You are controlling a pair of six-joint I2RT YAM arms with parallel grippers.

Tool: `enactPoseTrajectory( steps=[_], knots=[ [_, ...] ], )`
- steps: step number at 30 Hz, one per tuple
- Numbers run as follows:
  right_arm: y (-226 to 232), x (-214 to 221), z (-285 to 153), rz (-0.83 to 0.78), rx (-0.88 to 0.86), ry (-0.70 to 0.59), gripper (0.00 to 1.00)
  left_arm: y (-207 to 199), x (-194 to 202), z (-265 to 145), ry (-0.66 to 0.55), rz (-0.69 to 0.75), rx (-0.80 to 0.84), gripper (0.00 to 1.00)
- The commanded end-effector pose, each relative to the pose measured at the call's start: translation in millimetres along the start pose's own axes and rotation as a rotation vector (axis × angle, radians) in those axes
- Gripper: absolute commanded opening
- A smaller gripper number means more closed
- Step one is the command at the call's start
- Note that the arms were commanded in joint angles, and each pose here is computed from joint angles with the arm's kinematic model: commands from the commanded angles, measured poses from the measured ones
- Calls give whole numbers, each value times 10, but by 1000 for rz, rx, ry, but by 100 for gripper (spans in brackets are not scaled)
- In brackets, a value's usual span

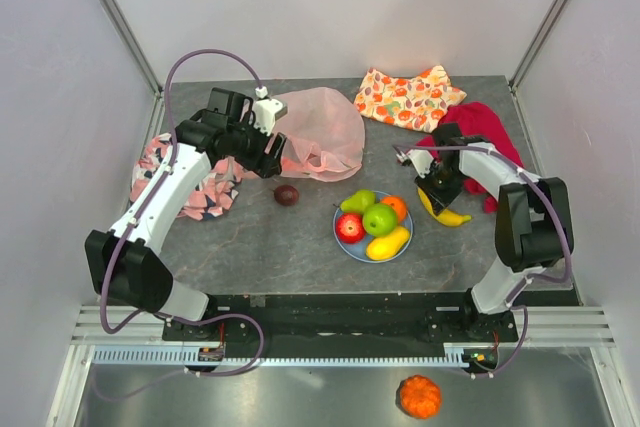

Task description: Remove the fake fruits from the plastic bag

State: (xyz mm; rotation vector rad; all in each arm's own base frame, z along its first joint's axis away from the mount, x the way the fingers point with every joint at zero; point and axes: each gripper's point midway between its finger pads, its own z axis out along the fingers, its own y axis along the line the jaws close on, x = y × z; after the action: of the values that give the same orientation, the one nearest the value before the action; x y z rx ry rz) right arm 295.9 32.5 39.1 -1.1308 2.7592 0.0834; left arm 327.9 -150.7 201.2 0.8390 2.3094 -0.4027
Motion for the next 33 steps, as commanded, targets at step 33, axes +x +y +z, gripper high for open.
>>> enactPoseTrajectory(
  steps=[33],
  knots=[
    [1930, -599, -1508, -1071, -239, -181, 15, 40, -53, -404, -131, 10, -51, 76]
  ],
)
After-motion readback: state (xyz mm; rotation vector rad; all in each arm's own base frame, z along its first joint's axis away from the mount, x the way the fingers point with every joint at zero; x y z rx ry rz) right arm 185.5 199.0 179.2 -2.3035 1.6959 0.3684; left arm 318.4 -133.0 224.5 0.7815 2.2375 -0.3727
